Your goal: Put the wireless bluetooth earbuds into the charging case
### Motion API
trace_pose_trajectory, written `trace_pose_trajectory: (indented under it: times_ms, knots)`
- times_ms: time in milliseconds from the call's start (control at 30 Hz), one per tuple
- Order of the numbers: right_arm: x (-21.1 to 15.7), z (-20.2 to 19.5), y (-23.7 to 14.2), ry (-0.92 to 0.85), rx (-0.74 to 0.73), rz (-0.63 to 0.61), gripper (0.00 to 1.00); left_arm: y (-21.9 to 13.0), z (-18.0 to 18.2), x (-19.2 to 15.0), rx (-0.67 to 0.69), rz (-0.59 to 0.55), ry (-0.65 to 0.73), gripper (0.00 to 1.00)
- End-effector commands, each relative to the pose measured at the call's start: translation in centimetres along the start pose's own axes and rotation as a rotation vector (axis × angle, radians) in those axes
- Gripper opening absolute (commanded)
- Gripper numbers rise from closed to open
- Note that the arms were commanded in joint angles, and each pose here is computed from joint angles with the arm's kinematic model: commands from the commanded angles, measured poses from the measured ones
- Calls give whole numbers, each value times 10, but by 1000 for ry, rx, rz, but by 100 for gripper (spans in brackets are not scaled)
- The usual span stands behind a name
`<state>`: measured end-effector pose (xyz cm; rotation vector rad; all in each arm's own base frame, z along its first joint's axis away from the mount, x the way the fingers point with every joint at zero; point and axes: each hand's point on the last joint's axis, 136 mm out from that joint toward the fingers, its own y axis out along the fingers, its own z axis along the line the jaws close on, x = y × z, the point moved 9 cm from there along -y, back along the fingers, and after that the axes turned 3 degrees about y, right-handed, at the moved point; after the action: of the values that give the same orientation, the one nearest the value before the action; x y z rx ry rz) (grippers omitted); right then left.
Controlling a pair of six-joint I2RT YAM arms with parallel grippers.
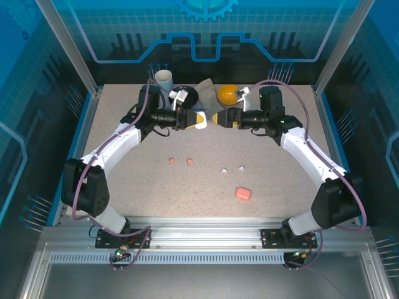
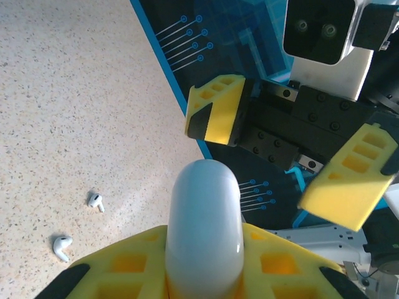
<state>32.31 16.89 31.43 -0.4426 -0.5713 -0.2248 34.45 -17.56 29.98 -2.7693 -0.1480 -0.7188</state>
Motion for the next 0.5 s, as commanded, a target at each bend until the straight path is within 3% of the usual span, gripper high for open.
trace_pose_trajectory:
  times_ms: [0, 467]
  knots:
    - [5, 9, 10, -61, 76, 23, 85, 8, -6, -2, -40, 66, 11, 0]
    - [0, -6, 36, -11, 11, 58, 78, 8, -17, -4, -54, 82, 43, 0]
